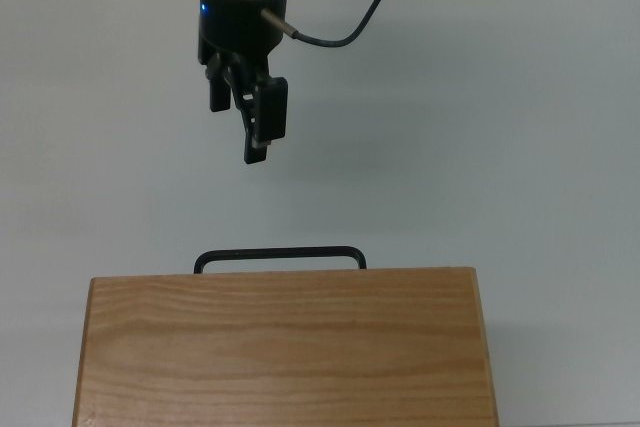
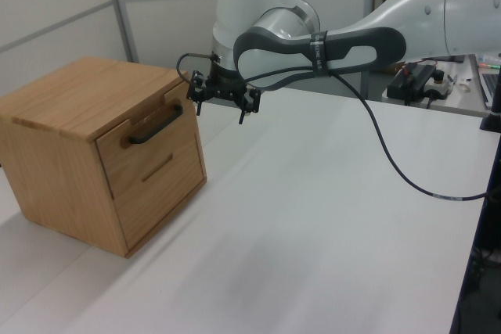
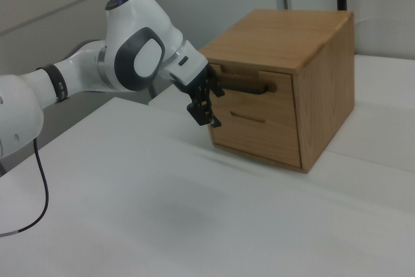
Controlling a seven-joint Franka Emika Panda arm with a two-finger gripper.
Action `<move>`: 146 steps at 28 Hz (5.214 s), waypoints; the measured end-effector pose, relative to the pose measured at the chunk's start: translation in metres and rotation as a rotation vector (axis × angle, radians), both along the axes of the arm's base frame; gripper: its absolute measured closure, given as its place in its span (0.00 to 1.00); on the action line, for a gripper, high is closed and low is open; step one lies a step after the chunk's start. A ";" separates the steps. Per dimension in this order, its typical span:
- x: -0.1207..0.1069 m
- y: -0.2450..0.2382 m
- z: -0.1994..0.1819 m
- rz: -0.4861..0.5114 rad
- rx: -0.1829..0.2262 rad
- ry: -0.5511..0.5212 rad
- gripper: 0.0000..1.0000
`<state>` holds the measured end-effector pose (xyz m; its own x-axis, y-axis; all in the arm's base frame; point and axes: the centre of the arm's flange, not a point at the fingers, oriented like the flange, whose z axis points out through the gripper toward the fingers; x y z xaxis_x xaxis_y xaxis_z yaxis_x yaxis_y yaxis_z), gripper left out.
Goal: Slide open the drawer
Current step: 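Move the gripper to the black handle of the upper drawer, then close the gripper on the black drawer handle, then pull the handle outward, sliding the upper drawer out of the cabinet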
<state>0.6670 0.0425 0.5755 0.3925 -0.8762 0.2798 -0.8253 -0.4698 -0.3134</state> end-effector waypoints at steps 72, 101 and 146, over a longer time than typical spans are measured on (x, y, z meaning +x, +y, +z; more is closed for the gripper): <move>0.057 0.040 -0.045 -0.180 0.169 -0.168 0.92; -0.055 0.040 -0.037 -0.172 0.099 -0.059 0.92; -0.130 0.053 -0.013 -0.106 0.092 0.026 0.40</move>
<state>0.5369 0.0950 0.5625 0.3021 -0.9347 0.1875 -0.8771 -0.3496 -0.3294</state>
